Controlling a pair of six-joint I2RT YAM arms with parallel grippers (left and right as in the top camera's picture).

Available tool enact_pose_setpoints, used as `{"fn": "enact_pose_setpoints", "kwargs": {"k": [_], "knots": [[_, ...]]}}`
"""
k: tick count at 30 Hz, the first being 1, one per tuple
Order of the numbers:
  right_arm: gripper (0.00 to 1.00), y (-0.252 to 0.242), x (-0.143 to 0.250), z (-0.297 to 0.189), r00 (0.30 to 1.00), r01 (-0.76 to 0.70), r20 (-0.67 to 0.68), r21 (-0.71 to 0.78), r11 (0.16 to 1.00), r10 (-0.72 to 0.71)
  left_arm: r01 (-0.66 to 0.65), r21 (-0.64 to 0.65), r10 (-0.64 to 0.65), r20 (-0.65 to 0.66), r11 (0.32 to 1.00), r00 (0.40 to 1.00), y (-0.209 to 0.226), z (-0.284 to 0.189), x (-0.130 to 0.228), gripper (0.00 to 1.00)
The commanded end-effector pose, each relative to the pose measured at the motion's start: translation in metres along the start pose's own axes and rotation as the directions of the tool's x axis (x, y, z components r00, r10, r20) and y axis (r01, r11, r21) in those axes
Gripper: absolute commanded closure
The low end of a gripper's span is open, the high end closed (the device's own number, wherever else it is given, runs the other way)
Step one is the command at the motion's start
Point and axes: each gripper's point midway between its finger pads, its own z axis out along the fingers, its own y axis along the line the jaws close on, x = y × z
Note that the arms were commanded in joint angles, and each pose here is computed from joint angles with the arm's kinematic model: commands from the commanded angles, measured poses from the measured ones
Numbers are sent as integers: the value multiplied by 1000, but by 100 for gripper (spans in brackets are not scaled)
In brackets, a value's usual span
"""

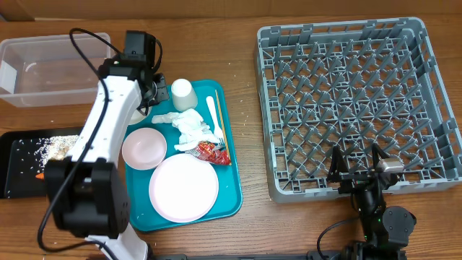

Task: Sort waste into correct bins and load items into the dishwasher rack
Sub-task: 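Carry the empty white bowl back and set it on the teal tray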

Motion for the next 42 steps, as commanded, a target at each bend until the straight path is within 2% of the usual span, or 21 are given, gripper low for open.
{"fn": "enact_pose_setpoints", "kwargs": {"k": [1,11,23,25,29,32,37,40,42], "knots": [[0,-4,3,0,1000,3,-1,16,1000,-3,10,-25,-10,16,1000,1000,2,8,-9,96],[0,-4,3,0,1000,3,-1,16,1000,-3,4,21,-6,54,1000,998,-8,12,-20,96],[0,-4,3,0,1000,3,-1,16,1000,-3,-13,5,13,-62,1000,998,-10,49,3,96],[0,-4,3,0,1000,3,-1,16,1000,-3,-14,3,14,-65,1000,998,-10,50,4,92],[0,-4,3,0,1000,3,-1,16,1000,-3,-14,3,15,-65,1000,998,-10,48,3,75],[0,-4,3,0,1000,3,-1,16,1000,-3,-19,0,19,-73,1000,997,-9,42,2,73],[0,-4,3,0,1000,3,-1,16,1000,-3,-17,3,17,-71,1000,997,-7,4,-11,72],[0,-4,3,0,1000,2,-1,16,1000,-2,-9,42,11,-61,999,998,-12,-28,-20,69],[0,-4,3,0,1000,3,-1,16,1000,-3,-3,94,8,-57,996,998,-18,-53,-24,59]]}}
